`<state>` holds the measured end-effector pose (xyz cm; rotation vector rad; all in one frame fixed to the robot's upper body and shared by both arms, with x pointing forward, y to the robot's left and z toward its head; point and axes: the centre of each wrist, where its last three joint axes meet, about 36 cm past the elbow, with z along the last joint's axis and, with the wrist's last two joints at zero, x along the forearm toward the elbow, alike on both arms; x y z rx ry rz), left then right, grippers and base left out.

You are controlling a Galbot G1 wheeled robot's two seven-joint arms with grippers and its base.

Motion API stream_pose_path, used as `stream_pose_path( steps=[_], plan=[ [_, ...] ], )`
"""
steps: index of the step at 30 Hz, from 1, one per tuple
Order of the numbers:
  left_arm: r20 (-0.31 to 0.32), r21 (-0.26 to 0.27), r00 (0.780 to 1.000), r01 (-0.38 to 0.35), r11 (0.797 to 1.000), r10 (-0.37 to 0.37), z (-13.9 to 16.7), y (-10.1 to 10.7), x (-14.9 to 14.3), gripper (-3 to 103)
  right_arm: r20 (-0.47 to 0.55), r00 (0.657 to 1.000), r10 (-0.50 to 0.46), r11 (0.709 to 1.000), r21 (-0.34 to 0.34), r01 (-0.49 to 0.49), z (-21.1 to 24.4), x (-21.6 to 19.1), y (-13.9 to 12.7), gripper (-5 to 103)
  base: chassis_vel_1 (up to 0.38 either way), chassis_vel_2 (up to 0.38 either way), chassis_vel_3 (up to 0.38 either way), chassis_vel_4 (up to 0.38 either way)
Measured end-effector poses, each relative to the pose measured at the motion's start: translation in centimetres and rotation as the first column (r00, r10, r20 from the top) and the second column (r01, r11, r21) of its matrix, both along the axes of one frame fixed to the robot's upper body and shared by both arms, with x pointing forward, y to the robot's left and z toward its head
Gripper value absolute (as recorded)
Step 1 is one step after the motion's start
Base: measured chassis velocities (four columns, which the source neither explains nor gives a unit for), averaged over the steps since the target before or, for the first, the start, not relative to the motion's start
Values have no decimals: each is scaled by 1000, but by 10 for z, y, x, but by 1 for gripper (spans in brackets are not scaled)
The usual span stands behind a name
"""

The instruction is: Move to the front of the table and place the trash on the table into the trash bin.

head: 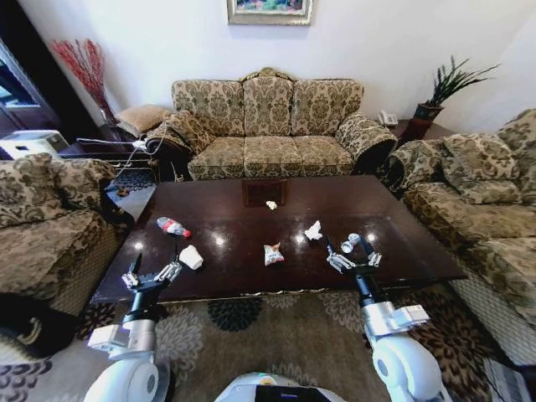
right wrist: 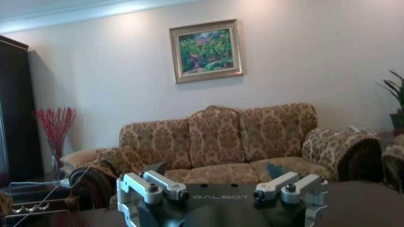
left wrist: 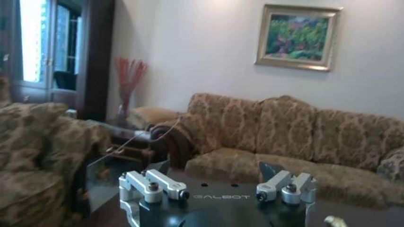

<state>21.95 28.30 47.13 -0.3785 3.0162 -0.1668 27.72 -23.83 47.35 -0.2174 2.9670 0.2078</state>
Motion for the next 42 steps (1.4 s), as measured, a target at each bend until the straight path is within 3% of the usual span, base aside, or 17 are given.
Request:
stream_pose_path(
  steps=[5, 6, 9, 14, 15, 18, 21, 25, 33, 42],
  plan=[
    [-36, -3, 999, -37, 999, 37, -4, 1, 2, 96, -1, 1000, -6, 1000, 0, 6, -1, 0, 0, 100, 212, -188, -222, 186],
    [-70, -16, 996, -48, 999, 47, -4, 1, 2, 96, -6, 1000, -7, 1000, -2, 7, -2, -2, 0, 100, 136, -165, -186, 167],
    [-43, -60, 997, -71, 996, 68, -11, 0, 9, 94, -8, 1000, -4, 1000, -17, 4, -3, -3, 2, 100, 89, -125, -100, 114],
    [0, -66, 996, -84, 994, 84, -22, 0, 13, 98, -13, 1000, 9, 1000, -19, -9, -5, -4, 4, 100, 12, -32, -26, 42],
    [10, -66, 997, -81, 994, 82, -24, 1, 14, 93, -14, 1000, 9, 1000, -18, -10, -5, -5, 4, 100, 0, 0, 0, 0],
    [25, -55, 998, -57, 997, 58, -21, 2, 14, 98, -14, 1000, 8, 1000, -14, -8, -6, -5, 6, 100, -21, 55, 27, -34],
    [27, 2, 998, -48, 999, 48, -19, 5, 16, 100, -12, 1000, 7, 1000, -12, -7, -5, -5, 6, 100, 11, 55, -21, -52],
    [18, 21, 999, -45, 999, 45, -21, 7, 16, 100, -10, 1000, 2, 1000, -13, -2, -5, -5, 6, 100, 92, 40, -104, -57],
    [-15, 23, 999, -37, 999, 38, -23, 8, 16, 100, -7, 1000, -14, 1000, -8, 14, -8, -6, 8, 100, 216, 132, -206, -152],
    [-78, 25, 997, -22, 999, 24, -25, 28, 20, 100, -4, 1000, -20, 1000, 7, 20, -14, -8, 19, 100, 133, 132, -107, -108]
  ],
)
